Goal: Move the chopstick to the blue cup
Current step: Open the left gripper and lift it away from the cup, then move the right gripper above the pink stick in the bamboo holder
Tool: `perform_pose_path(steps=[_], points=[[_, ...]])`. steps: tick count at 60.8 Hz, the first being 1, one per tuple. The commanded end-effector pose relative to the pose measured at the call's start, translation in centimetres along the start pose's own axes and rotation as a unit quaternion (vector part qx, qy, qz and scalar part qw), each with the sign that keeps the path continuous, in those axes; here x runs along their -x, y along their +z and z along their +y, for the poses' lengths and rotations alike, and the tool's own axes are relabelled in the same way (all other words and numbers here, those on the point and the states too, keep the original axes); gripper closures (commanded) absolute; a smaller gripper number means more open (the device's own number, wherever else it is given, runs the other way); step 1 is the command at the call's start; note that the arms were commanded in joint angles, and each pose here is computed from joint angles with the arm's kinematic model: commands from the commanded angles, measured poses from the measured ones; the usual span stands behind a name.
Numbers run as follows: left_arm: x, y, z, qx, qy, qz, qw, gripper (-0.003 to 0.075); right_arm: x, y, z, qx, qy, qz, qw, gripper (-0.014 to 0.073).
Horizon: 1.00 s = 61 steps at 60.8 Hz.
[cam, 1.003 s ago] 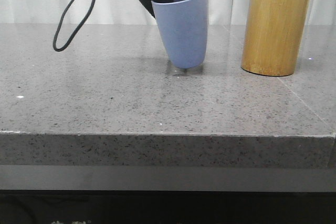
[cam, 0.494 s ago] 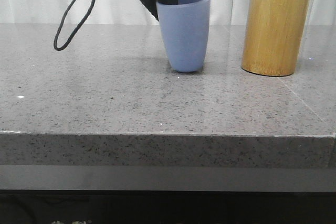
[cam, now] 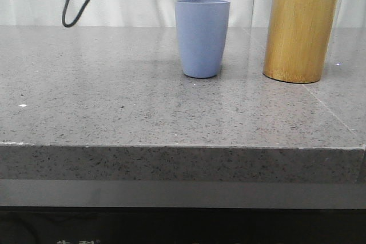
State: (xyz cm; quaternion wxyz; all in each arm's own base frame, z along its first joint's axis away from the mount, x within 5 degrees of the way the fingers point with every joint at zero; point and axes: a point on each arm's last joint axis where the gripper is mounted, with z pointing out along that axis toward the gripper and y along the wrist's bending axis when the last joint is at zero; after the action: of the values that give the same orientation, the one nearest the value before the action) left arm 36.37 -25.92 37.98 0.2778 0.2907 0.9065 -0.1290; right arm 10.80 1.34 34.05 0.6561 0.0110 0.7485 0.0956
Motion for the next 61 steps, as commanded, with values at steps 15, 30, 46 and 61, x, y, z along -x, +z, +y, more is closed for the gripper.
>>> perform_pose_path(steps=[15, 30, 46, 61], points=[[-1.4, -7.2, 3.7, 0.063, -0.024, -0.033, 0.997, 0.0496, 1.8, -0.1, 0.1, 0.0, -0.004, -0.054, 0.999, -0.0059], [-5.9, -8.9, 10.3, 0.117, -0.11, 0.017, 0.987, 0.0738, 1.8, -0.1, 0.1, 0.0, -0.004, -0.055, 0.998, -0.0059], [-11.3, -11.8, 13.5, 0.154, -0.178, -0.033, 0.971, 0.0738, 1.8, -0.1, 0.1, 0.0, -0.004, -0.054, 0.999, -0.0059], [-16.8, -14.0, 10.7, 0.174, -0.165, -0.156, 0.958, 0.0738, 1.5, 1.8, 0.0, -0.005, -0.003, -0.023, 1.0, -0.0059]])
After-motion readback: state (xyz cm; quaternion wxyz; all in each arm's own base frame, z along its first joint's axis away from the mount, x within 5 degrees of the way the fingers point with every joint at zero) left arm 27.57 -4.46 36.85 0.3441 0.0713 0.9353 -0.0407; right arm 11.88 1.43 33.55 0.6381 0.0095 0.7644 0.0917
